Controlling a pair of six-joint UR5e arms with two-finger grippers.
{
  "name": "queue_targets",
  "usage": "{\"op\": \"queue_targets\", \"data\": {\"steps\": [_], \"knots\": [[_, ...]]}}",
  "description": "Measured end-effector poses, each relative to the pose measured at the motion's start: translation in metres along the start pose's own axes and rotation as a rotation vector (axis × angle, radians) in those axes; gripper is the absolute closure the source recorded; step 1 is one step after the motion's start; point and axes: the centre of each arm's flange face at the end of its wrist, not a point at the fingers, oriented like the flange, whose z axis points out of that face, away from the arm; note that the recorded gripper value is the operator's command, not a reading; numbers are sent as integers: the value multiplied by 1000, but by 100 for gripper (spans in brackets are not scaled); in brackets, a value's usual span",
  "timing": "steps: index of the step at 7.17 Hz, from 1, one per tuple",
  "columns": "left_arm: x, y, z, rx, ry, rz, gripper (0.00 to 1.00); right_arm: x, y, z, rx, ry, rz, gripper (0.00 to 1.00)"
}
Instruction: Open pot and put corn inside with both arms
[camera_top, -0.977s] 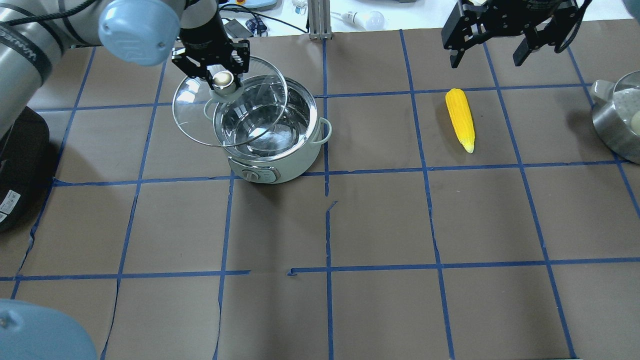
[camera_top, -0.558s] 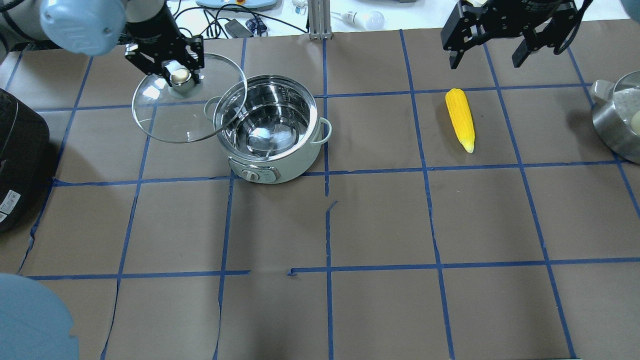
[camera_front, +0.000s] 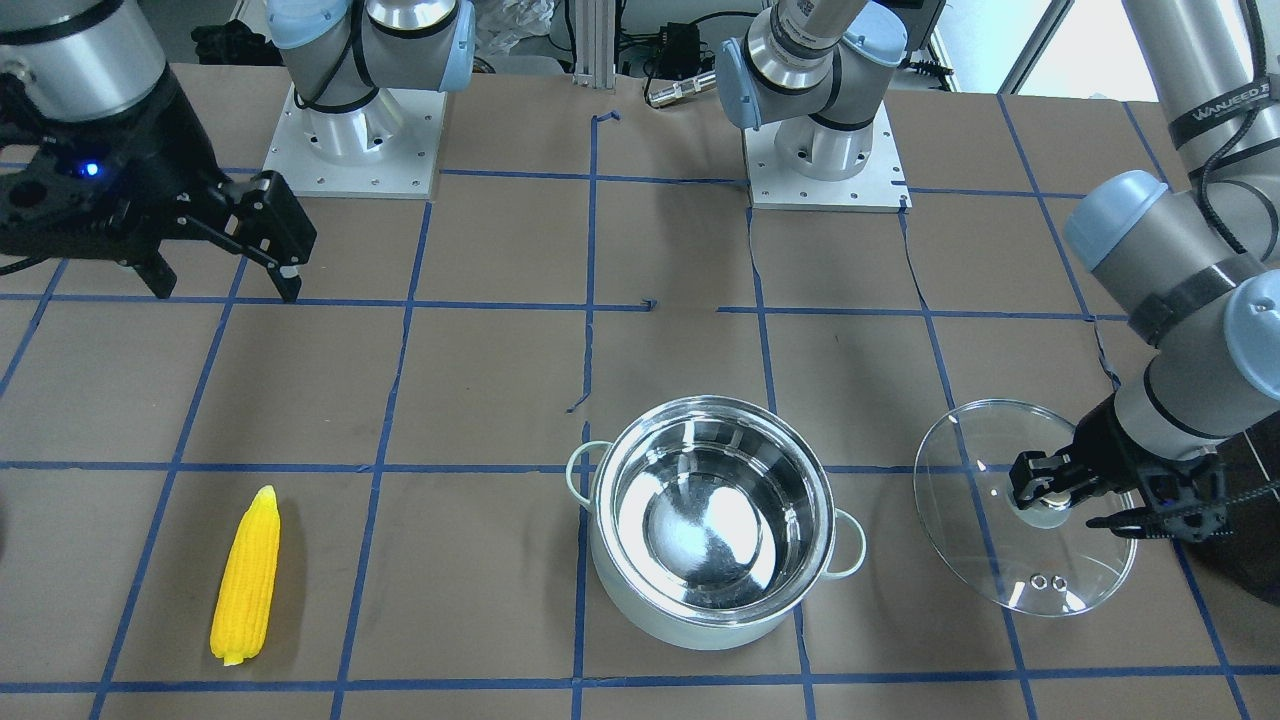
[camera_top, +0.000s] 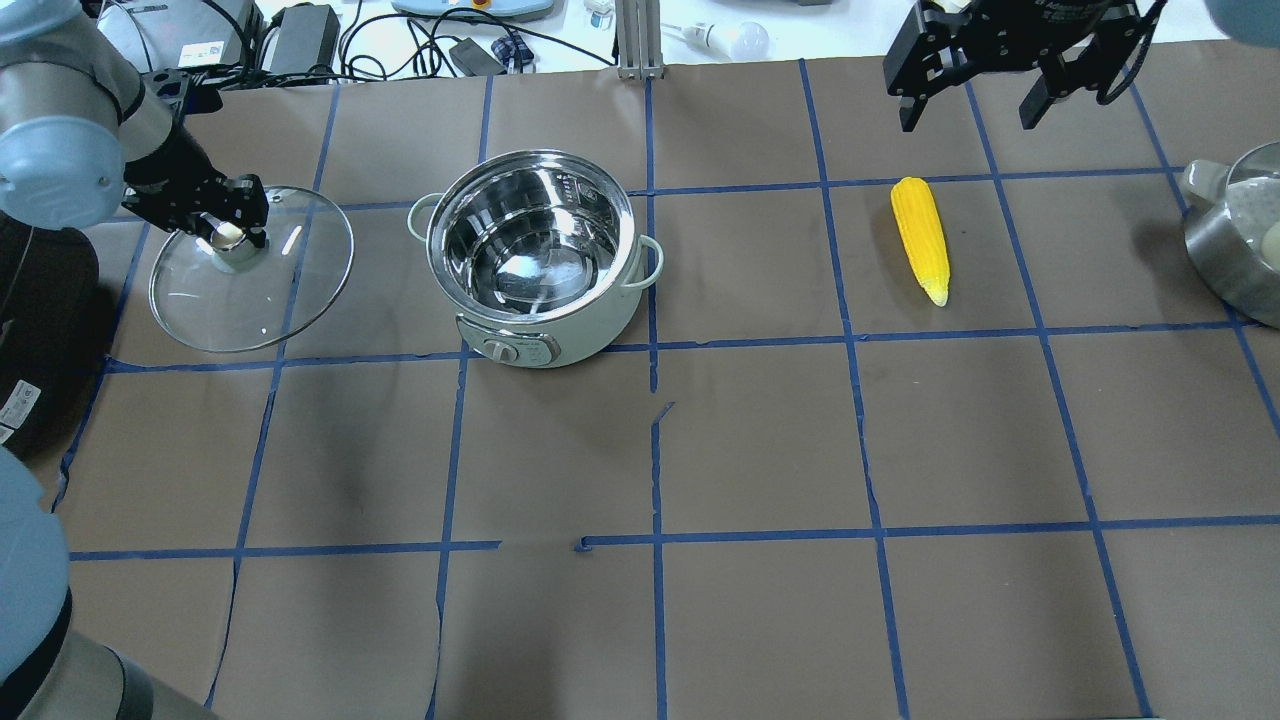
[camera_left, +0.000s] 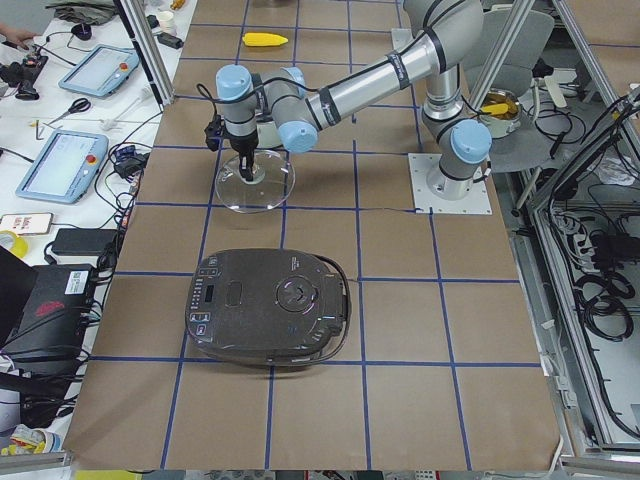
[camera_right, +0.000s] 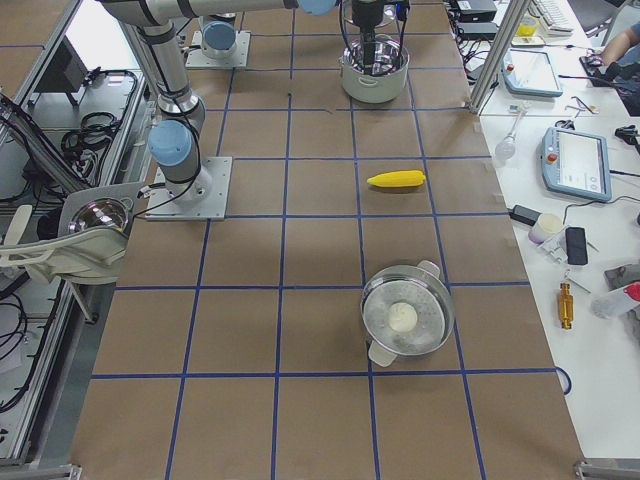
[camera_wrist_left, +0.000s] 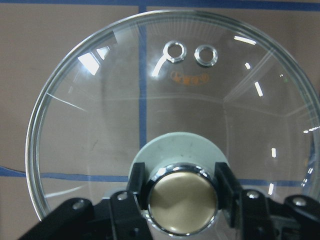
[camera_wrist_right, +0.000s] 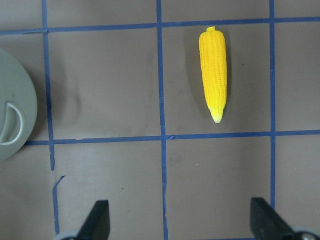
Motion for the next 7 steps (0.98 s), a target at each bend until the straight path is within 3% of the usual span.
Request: {"op": "queue_targets", "data": {"steps": [3, 4, 5, 6, 7], "knots": [[-5, 11, 47, -15, 35, -32, 84, 51, -63, 93, -82, 3, 14, 0], [-3, 14, 56, -14, 44, -29, 80, 71, -82, 132, -109, 3, 5, 2], [-2, 17, 62, -8, 45, -27, 12, 87, -98, 173, -134, -3, -1, 4], [-1, 19, 66, -5, 44, -26, 0, 95, -109, 214, -151, -10, -1, 4], [-1, 19, 68, -4, 43, -29, 0, 97, -112, 250, -152, -16, 2, 4]]}}
